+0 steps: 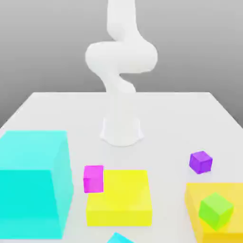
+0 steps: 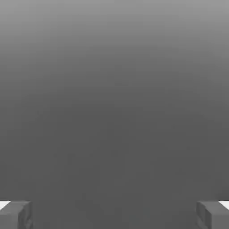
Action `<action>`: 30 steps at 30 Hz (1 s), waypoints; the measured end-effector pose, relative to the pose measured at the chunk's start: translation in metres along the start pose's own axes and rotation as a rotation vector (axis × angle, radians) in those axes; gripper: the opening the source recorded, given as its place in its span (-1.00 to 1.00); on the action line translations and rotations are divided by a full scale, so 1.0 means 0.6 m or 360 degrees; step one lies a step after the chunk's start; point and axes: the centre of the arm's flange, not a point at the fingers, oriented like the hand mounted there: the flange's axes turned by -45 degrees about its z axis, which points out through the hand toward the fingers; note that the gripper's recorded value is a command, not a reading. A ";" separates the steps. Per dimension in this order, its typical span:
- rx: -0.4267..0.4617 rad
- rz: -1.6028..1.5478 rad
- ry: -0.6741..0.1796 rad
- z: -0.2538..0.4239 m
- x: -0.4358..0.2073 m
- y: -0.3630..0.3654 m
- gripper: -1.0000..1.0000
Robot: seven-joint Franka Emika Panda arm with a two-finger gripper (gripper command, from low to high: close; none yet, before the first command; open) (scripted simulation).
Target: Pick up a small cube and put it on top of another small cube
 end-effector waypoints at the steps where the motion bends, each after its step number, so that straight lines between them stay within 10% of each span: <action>1: -0.0022 0.0025 -0.0043 0.032 0.002 -0.002 0.00; 30: -0.0324 0.0777 -0.1119 0.775 -0.342 0.009 0.00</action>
